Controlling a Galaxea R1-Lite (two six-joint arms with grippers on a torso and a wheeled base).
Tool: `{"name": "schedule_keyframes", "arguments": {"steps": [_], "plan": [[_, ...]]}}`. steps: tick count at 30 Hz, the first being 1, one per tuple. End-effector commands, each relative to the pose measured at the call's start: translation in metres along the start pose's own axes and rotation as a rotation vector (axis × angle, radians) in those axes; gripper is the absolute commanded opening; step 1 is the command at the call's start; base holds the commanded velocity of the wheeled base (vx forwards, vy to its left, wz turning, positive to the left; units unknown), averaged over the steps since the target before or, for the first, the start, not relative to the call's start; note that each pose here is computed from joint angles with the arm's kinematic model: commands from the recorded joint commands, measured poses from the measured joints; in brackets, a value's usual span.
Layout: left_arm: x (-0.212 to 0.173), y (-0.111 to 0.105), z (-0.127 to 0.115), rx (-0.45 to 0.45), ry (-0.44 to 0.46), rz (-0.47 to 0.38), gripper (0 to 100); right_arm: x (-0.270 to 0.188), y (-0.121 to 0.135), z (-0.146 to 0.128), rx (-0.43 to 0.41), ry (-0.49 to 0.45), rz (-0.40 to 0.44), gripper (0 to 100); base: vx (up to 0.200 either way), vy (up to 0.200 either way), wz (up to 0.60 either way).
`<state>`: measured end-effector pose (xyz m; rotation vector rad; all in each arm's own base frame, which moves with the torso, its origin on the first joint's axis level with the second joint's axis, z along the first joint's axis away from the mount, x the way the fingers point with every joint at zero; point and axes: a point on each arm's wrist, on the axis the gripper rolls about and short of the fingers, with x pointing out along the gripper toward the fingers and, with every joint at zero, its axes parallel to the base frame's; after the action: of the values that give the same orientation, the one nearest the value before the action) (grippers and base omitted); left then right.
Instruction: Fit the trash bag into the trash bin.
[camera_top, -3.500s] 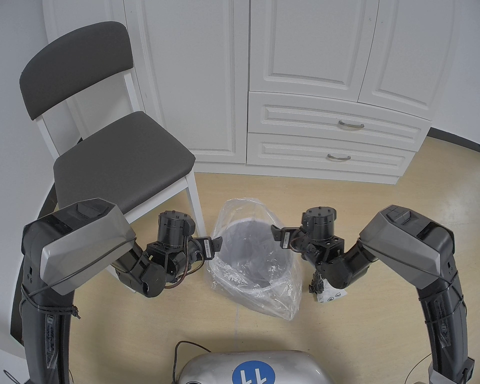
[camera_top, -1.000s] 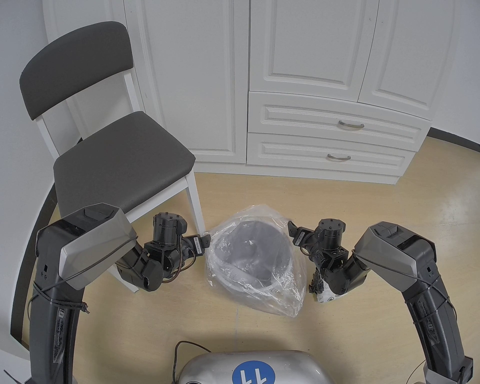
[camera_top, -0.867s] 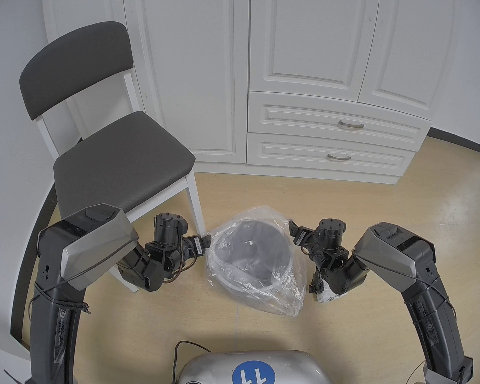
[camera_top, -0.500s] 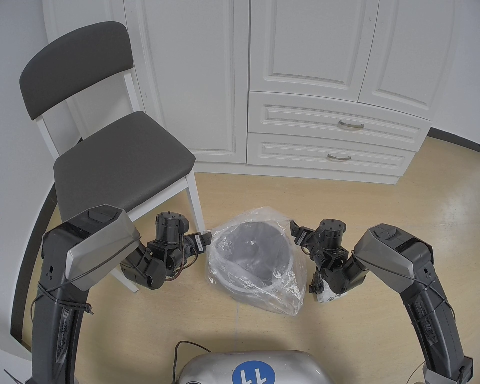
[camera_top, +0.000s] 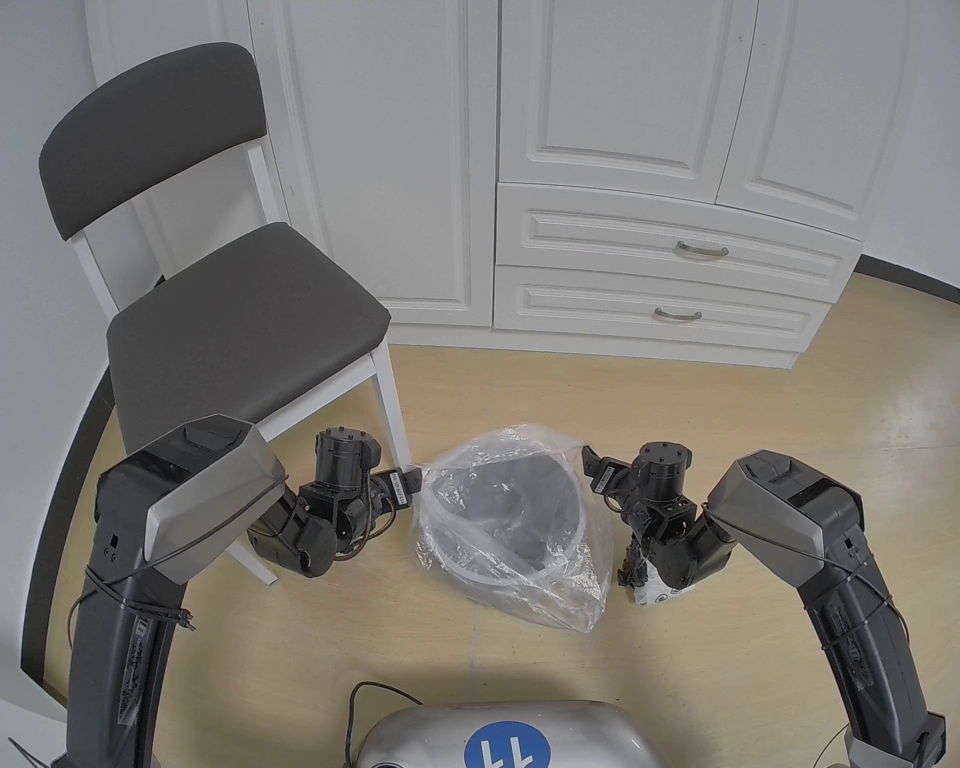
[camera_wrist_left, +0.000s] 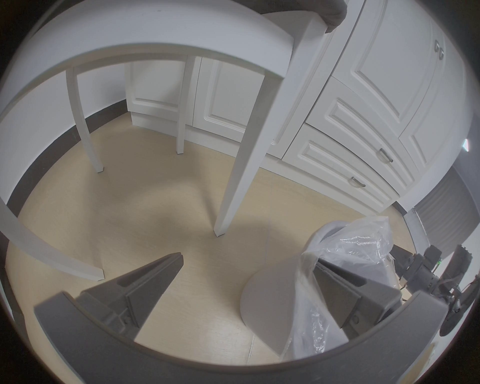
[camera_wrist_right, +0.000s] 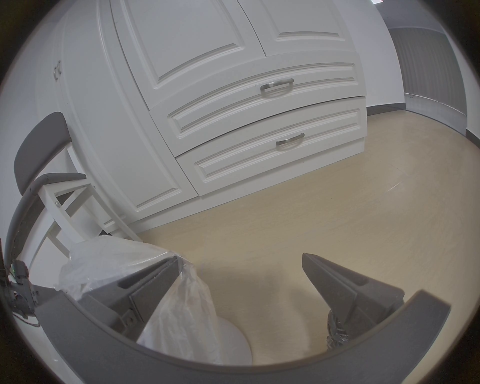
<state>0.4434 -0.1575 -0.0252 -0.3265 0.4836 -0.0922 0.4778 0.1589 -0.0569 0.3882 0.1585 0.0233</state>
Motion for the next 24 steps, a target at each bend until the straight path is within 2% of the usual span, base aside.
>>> {"name": "schedule_keyframes", "arguments": {"steps": [1,8,13,19,24], "plan": [[0.008,0.003,-0.004,-0.001,-0.005,0.017,100,0.002,-0.002,-0.002,0.002,-0.001,-0.001,100,0.000,0.000,0.00],[0.013,0.001,-0.001,-0.019,-0.034,0.017,100,0.007,-0.001,-0.005,0.006,-0.014,0.005,100,0.000,0.000,0.00],[0.015,-0.006,0.010,-0.085,-0.088,0.007,100,0.012,0.004,0.004,0.047,-0.047,0.020,100,0.000,0.000,0.00],[0.027,-0.006,0.009,-0.095,-0.128,0.051,100,0.019,0.004,0.005,0.075,-0.014,0.000,100,0.000,0.000,0.00],[0.028,-0.006,0.009,-0.095,-0.130,0.050,100,0.021,0.003,0.003,0.080,-0.001,-0.008,100,0.000,0.000,0.00]]}}
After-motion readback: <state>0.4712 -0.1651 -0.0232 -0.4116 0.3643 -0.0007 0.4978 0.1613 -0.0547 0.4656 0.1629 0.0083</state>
